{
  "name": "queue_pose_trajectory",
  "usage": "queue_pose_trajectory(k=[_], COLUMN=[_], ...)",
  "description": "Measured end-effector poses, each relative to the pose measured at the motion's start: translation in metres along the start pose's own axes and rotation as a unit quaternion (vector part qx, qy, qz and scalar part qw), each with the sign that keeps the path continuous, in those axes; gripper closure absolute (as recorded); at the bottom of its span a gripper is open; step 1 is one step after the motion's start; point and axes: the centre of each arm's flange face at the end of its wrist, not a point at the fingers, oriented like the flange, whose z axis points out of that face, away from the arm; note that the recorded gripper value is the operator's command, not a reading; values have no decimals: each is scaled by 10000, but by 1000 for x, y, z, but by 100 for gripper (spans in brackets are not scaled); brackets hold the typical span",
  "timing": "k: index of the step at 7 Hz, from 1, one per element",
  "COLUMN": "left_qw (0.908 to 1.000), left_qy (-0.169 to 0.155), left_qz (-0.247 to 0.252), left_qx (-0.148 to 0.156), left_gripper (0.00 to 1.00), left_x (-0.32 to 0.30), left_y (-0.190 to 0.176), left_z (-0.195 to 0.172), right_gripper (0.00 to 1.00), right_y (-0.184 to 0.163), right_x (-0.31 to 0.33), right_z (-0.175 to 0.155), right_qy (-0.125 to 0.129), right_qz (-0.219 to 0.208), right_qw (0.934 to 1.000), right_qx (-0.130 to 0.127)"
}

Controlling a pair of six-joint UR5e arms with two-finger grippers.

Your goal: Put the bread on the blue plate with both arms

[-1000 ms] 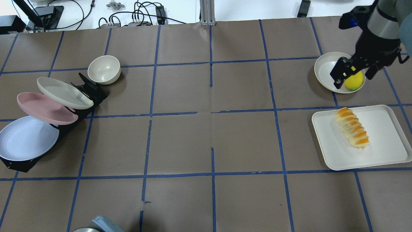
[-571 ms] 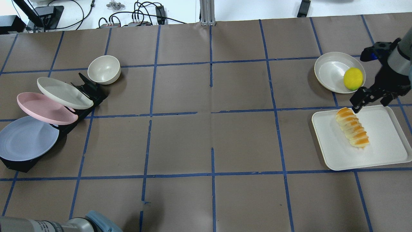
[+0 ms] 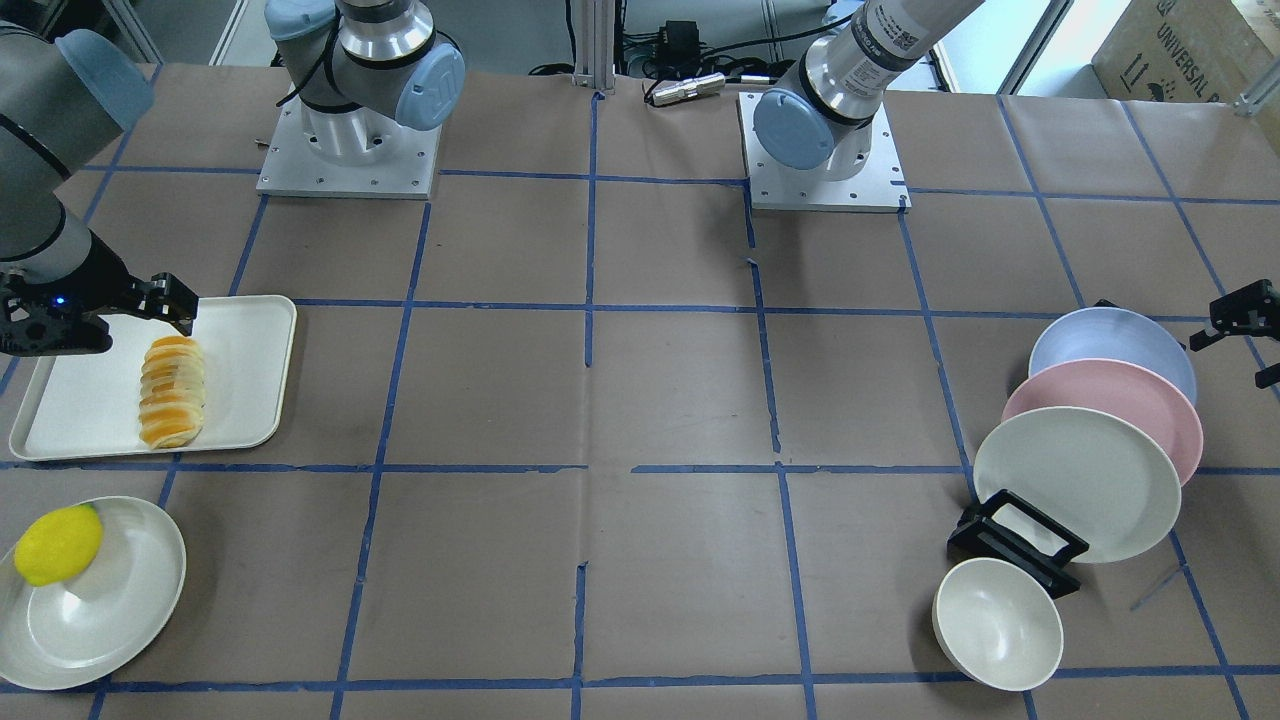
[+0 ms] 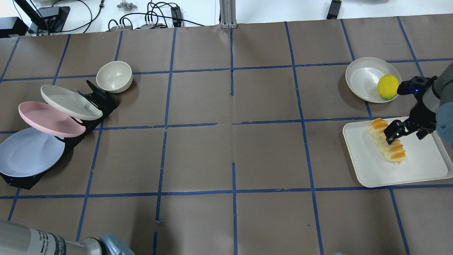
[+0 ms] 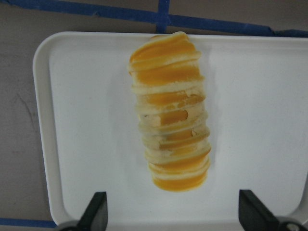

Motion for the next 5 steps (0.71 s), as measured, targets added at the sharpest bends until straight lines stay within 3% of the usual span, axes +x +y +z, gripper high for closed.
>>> queue_pose_trajectory(k=[5], left_qw=[9993], left_qy=[320], left_qz=[-4], left_qx=[-167], left_gripper=[0], left_x=[-21], left_y=[-3], left_z=[50], right_gripper=[11], right_y=[-17], right_x=[6], right_z=[48], right_qy=[-109], right_qz=[17], right_qw=[9999], right_qx=[-57])
